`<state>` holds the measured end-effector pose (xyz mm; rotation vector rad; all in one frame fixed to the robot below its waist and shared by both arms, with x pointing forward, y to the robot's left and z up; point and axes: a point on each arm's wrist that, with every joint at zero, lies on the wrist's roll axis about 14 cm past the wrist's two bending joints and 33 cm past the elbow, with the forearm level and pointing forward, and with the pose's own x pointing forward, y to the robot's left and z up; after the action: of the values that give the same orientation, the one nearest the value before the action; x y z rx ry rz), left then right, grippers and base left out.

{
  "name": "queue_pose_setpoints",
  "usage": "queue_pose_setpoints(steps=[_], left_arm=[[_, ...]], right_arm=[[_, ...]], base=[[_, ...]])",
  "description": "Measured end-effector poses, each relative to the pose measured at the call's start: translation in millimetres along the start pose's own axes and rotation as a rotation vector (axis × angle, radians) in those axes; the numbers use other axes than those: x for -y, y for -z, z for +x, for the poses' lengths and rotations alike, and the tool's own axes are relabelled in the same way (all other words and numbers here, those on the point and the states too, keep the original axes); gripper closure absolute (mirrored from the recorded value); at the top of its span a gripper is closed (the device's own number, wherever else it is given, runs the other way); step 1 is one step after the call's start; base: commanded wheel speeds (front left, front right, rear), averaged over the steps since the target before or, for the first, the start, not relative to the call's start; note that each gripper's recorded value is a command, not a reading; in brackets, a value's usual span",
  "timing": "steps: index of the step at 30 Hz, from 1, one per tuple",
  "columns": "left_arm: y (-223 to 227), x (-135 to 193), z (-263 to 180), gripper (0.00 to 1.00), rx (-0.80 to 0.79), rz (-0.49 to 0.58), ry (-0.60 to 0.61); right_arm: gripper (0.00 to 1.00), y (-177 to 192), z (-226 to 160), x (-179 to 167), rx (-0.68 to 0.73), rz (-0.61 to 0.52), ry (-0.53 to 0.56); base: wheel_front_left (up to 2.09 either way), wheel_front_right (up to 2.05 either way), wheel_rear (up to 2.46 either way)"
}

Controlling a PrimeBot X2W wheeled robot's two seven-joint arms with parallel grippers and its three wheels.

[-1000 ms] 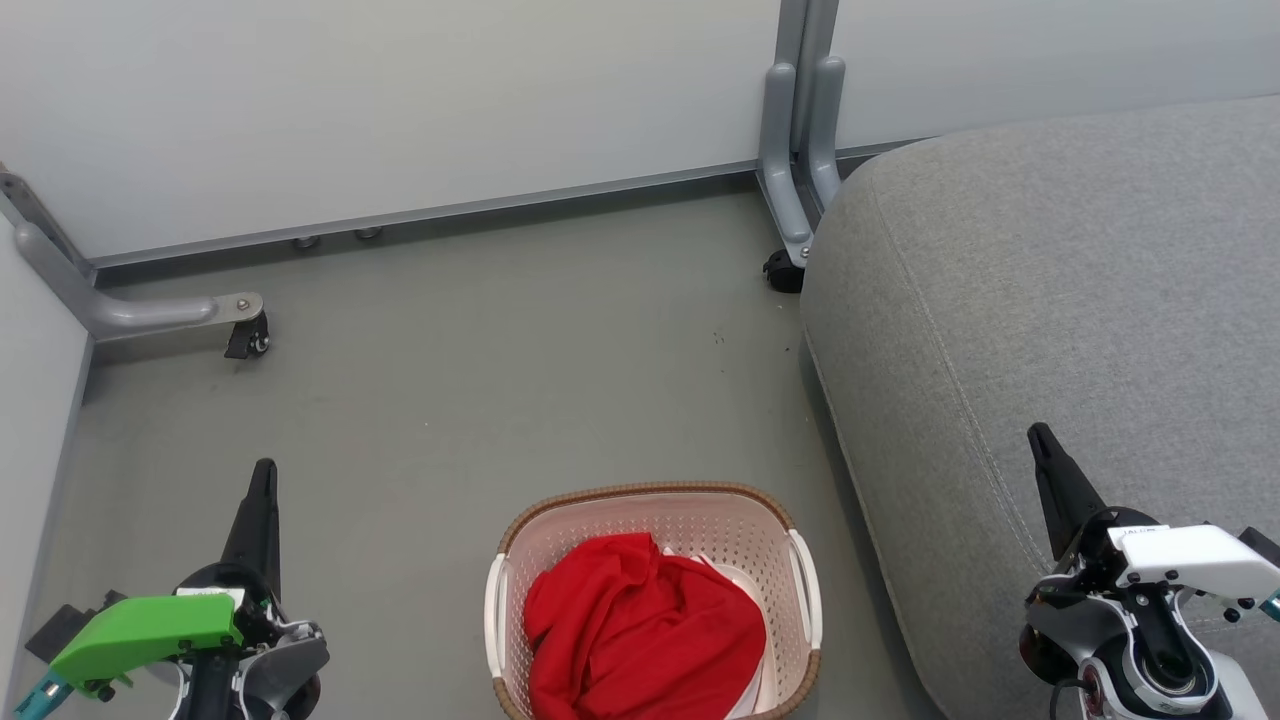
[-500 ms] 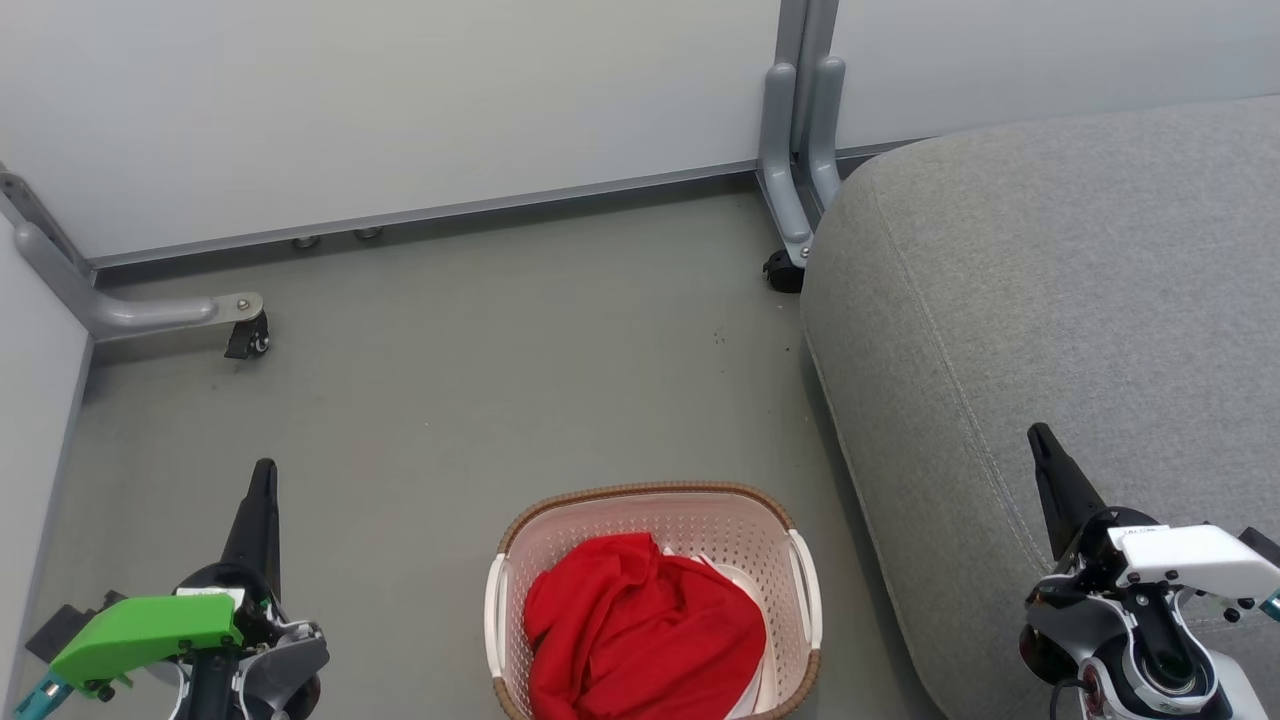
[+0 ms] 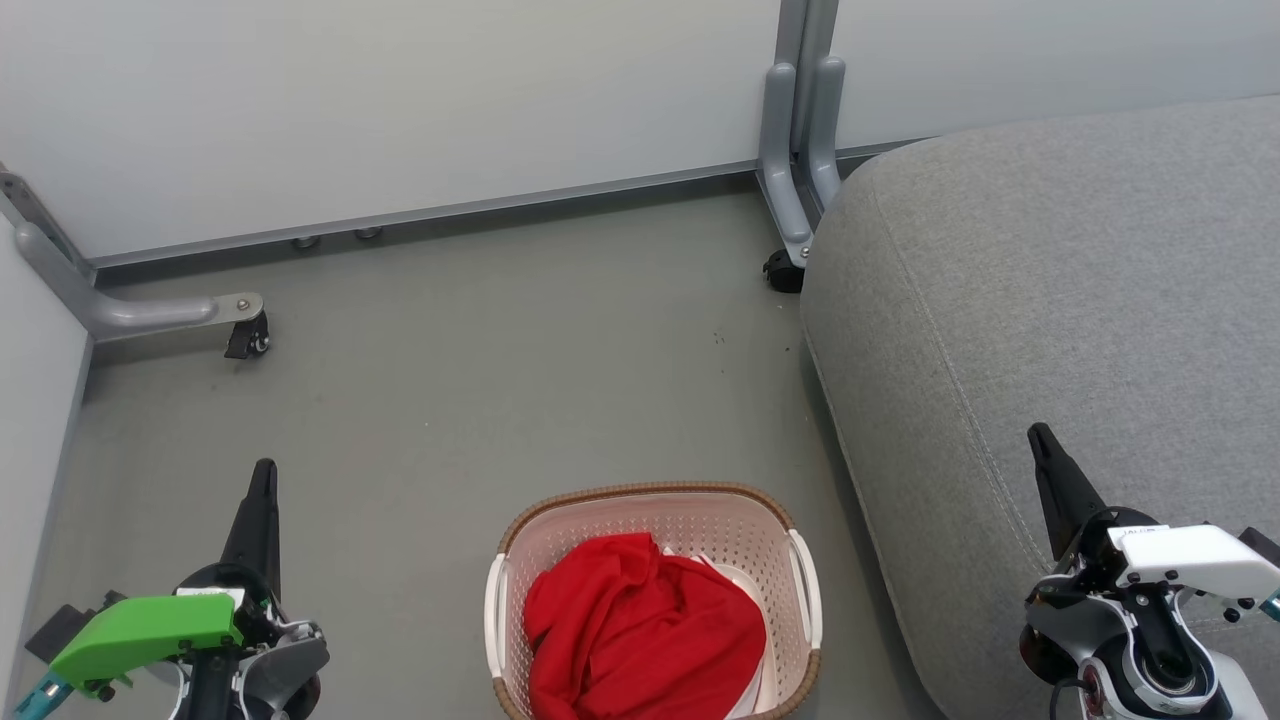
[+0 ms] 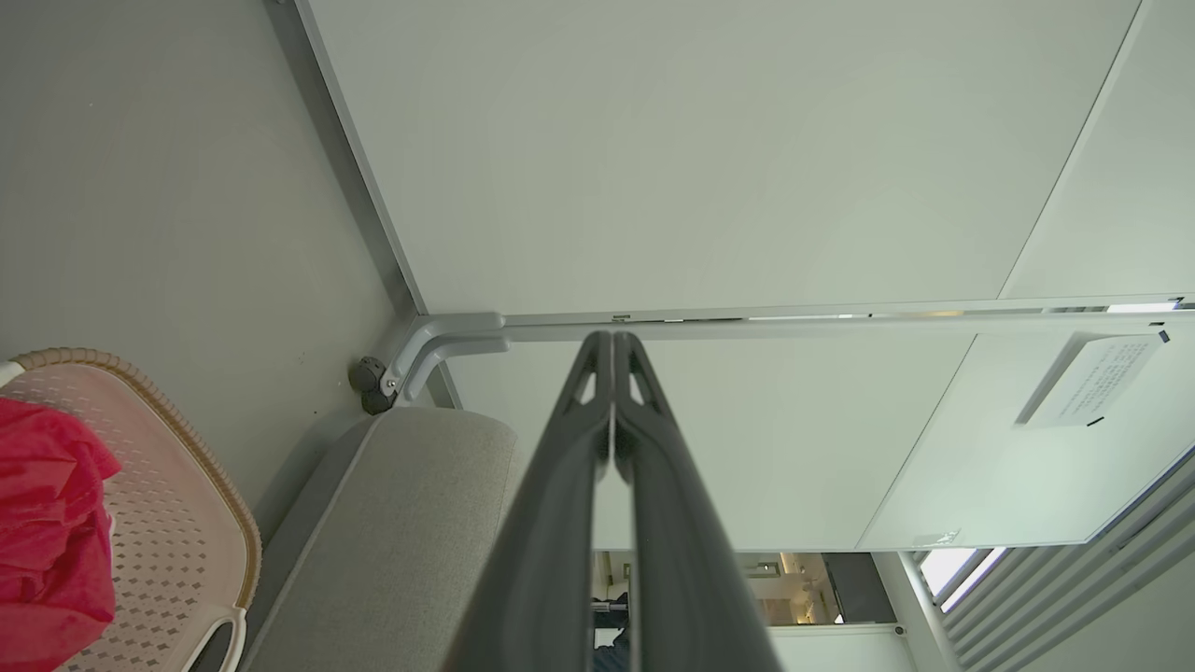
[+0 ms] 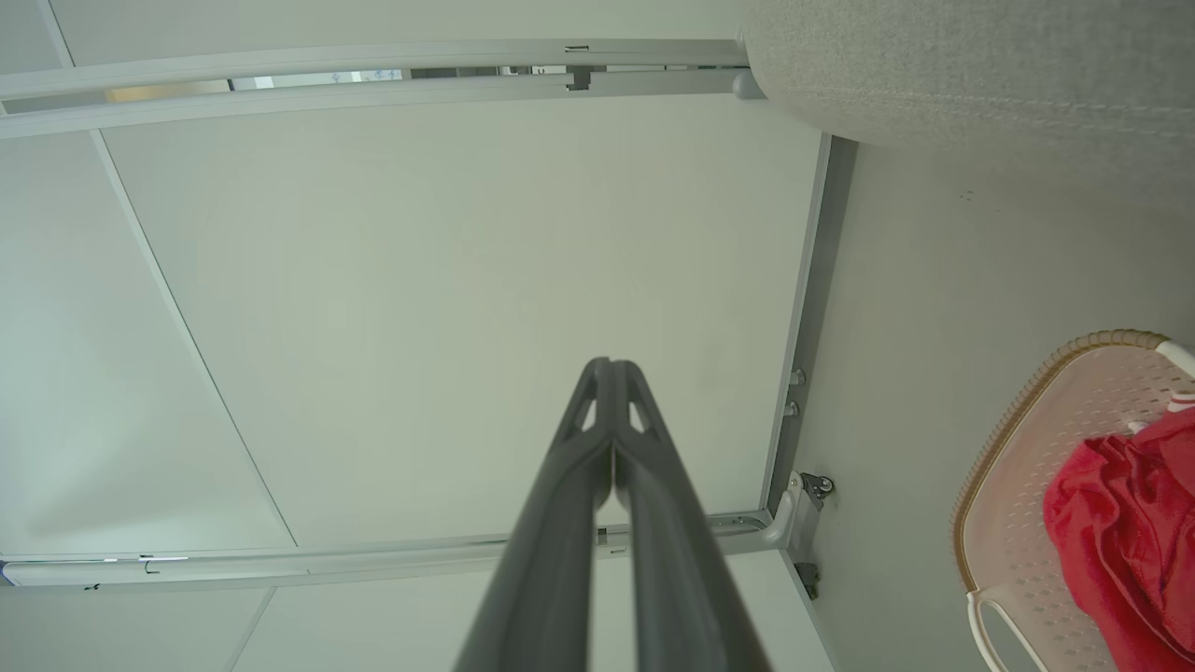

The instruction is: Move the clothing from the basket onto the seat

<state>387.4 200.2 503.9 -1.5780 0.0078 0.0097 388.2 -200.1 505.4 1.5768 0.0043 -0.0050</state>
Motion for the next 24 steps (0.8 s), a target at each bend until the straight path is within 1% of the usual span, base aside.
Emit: queue_pose_setpoints(steps=[11,12,16,19,22,24], left_arm=[[0,0,0,1.00,0.000,0.000,0.000],[0,-2,0,0.00,0.000,-0.001,-0.005],[2,-23,-10,0.00,0.002,-0.013,-0.070],[4,-27,-12,0.00,0.001,-0.002,-0.083],[5,-26,-11,0.00,0.003,0.045,-0.080],[4,-24,-11,0.00,0.004,0.105,-0.077]], right_arm=[[1.00,0,0,0,0.000,0.000,0.000],[0.00,0,0,2,0.000,0.001,0.005],[0.00,2,-10,24,0.002,0.014,0.069],[0.00,4,-13,28,0.003,0.002,0.083],[0.00,4,-12,28,0.006,-0.045,0.084],[0.00,5,-11,26,0.002,-0.100,0.080]], base=[[0.00,0.00,0.00],[0.00,0.00,0.00],[0.00,0.00,0.00],[0.00,0.00,0.00],[0.00,0.00,0.00],[0.00,0.00,0.00]])
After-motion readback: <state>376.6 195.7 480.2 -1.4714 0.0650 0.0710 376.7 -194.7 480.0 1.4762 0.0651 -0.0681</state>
